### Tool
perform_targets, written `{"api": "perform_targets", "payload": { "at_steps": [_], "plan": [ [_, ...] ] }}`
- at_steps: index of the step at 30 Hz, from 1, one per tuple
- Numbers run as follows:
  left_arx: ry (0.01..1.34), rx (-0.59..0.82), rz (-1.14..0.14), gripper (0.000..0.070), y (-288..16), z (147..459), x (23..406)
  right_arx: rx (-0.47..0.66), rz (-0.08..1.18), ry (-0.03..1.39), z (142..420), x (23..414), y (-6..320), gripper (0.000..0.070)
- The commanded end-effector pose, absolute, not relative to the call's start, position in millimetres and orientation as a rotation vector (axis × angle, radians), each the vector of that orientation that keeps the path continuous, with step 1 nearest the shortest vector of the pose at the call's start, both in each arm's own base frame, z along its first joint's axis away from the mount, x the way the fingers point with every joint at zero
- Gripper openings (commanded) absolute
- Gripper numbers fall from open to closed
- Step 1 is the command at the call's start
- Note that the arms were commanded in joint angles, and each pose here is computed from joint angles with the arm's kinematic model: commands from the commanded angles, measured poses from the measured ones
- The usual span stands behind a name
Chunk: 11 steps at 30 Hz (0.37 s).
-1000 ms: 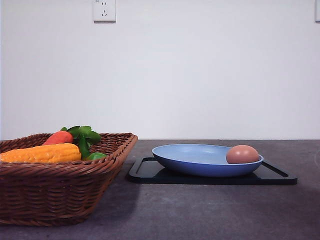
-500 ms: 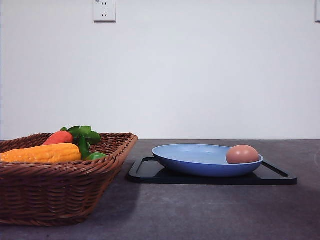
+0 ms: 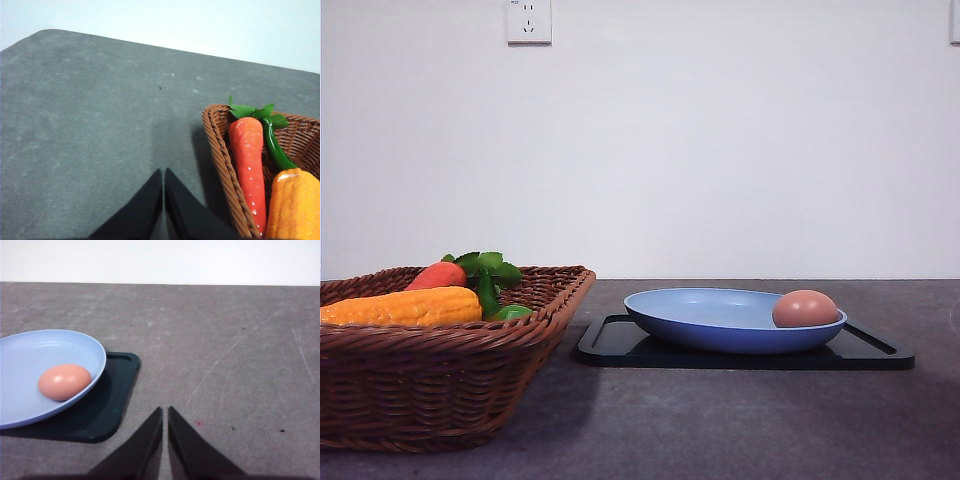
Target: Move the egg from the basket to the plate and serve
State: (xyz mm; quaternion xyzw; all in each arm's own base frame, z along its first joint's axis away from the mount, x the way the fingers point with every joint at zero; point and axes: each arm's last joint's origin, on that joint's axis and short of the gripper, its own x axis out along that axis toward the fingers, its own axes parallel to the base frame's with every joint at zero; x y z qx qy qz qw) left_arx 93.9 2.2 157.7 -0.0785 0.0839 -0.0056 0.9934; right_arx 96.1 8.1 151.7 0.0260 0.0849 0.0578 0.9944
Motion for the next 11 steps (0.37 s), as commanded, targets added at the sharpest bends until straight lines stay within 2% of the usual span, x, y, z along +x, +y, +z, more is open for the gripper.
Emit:
{"api": "perform_targets", "payload": {
  "at_steps": [1,11],
  "plan": [
    [0.194,-0.161,-0.011,0.0,2.3,150.5,94.6,0.063,0.114,0.165,151.0,96.4,8.0,0.0],
    [0.194,-0.161,-0.011,0.0,2.3,150.5,94.6,0.063,0.113,0.166,150.8,96.4,8.0,0.0]
  ]
}}
